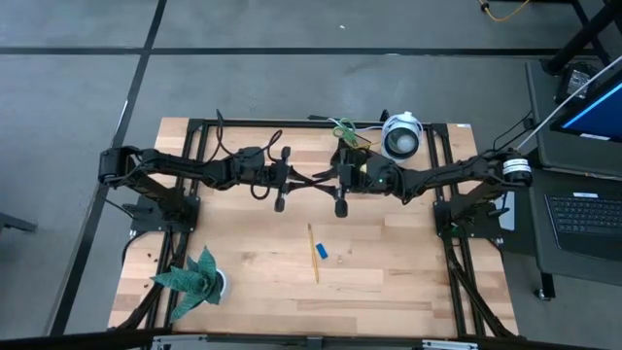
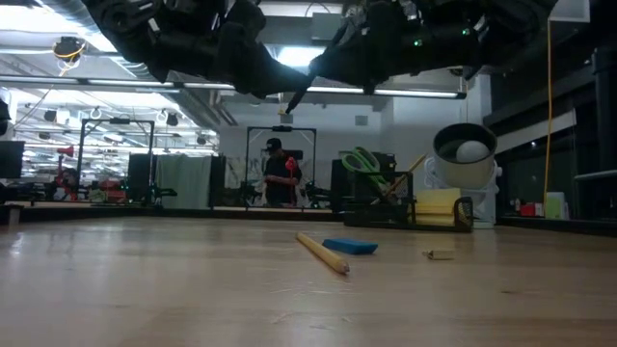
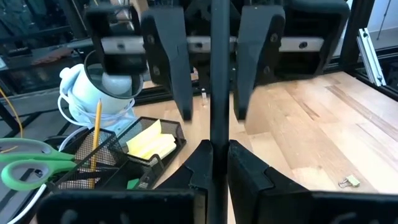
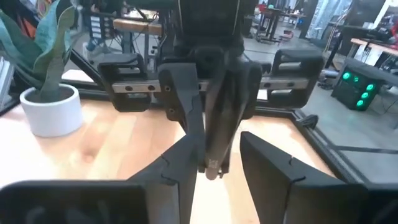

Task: Pick and place office supplies into organizer
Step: Put the black pen into the metal mesh desk organizer

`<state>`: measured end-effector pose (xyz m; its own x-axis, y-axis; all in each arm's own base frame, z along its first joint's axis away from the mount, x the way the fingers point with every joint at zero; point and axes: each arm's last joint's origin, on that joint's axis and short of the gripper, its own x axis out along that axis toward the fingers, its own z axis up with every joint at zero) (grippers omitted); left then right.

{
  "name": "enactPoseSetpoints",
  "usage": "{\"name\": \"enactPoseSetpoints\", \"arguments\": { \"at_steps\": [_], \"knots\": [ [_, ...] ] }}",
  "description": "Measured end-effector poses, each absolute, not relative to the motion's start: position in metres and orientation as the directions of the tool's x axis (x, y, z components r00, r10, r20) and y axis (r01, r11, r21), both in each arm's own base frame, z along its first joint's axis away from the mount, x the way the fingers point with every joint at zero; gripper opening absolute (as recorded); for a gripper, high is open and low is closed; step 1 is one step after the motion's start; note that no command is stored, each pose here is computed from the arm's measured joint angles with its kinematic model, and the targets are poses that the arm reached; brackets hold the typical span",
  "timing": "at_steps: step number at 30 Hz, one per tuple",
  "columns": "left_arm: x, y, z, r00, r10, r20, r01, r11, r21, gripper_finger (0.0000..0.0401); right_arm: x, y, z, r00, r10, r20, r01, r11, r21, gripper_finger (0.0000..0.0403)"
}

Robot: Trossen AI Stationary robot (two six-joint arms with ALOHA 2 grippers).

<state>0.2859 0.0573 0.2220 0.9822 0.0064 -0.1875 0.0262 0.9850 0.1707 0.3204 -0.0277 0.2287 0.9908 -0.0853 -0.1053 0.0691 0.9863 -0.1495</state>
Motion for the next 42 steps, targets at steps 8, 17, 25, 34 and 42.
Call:
{"name": "enactPoseSetpoints", "arguments": {
  "at_steps": [8,17,25,34,42],
  "knots": [
    [0.285,0.057,0.224,0.983,0.01,-0.181,0.022,0.984,0.176,0.0027,0.309,-0.027,0.24,0.982,-0.114,-0.149,0.089,0.983,-0.163,0.0096],
    [0.285,0.057,0.224,0.984,0.014,-0.18,0.018,0.984,0.179,0.0027,0.309,-0.027,0.24,0.983,-0.113,-0.144,0.093,0.986,-0.138,0.0041],
    [0.285,0.057,0.224,0.983,0.008,-0.184,0.026,0.983,0.18,0.0027,0.309,-0.027,0.243,0.988,-0.092,-0.122,0.076,0.988,-0.134,0.009],
    [0.285,0.057,0.224,0.983,0.007,-0.183,0.027,0.983,0.18,0.0027,0.309,-0.027,0.244,0.99,-0.091,-0.108,0.076,0.988,-0.136,0.0121],
    [0.285,0.057,0.224,0.983,0.013,-0.182,0.02,0.983,0.181,0.0027,0.309,-0.027,0.249,0.995,-0.084,-0.054,0.076,0.987,-0.139,0.0074]
  ]
}}
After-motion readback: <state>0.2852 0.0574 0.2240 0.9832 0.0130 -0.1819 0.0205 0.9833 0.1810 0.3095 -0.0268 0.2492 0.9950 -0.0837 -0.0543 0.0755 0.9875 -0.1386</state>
